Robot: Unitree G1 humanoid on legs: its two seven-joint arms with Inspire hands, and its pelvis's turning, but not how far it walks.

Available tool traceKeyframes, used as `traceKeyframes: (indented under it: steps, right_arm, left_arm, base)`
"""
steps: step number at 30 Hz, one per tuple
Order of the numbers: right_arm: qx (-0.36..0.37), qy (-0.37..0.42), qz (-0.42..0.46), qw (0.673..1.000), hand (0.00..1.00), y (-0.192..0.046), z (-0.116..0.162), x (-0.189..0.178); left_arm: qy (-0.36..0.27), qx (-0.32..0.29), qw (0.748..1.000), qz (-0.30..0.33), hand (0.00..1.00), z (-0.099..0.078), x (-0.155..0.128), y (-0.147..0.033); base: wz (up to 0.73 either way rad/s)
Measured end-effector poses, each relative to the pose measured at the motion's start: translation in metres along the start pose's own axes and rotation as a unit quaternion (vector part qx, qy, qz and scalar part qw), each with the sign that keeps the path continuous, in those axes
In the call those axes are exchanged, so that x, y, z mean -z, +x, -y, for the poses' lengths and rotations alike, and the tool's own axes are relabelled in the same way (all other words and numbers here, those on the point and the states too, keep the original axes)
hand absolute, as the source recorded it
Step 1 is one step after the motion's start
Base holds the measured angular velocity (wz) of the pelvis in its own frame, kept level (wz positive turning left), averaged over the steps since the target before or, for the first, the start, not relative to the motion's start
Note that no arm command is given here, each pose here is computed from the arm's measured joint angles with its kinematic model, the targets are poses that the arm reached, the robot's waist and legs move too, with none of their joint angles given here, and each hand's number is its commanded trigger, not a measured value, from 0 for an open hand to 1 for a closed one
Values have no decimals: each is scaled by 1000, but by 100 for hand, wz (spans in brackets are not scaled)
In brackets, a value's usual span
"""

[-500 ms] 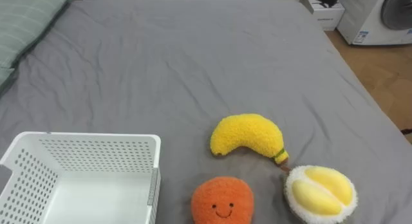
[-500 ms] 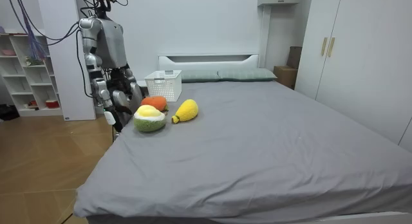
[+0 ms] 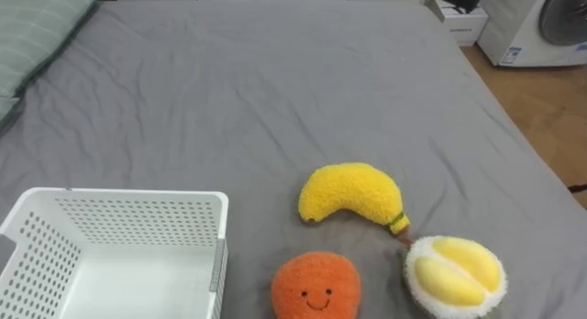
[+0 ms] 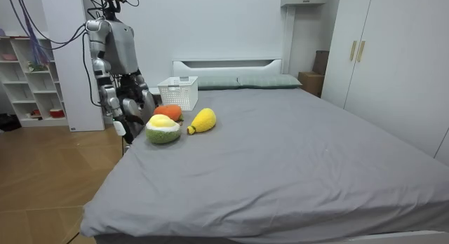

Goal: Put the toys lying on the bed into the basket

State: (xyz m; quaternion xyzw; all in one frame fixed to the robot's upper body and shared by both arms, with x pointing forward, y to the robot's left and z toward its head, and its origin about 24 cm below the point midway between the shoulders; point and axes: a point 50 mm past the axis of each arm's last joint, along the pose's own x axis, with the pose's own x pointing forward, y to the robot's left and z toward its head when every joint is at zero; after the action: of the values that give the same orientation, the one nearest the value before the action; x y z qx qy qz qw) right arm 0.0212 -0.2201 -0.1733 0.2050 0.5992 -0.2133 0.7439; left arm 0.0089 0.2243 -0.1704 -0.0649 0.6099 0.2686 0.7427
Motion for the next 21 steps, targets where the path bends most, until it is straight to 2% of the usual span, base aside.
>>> traceKeyframes:
  steps: [6, 11, 13, 18, 21]
  right_arm:
    - [31, 44, -3, 999, 0, -1, 9, 4]
    - [91, 181, 6, 979, 0, -5, 29, 1]
    - [125, 252, 24, 959, 0, -8, 43, -9]
    - [195, 290, 86, 933, 0, -20, 70, -50]
    - [205, 310, 151, 916, 0, -28, 65, -94]
  left_arm:
    - [-7, -8, 1000, -4, 0, -6, 1, 1]
    - [-46, -35, 998, -23, 0, -22, 9, 0]
    - [-54, -48, 997, -25, 0, -30, 10, 0]
    - [-40, -60, 997, -25, 0, -39, 4, 1]
    - [-43, -63, 997, -25, 0, -42, 3, 1]
  base:
    - [0]
    - [2]
    - [-10]
    - [-17]
    - [-17]
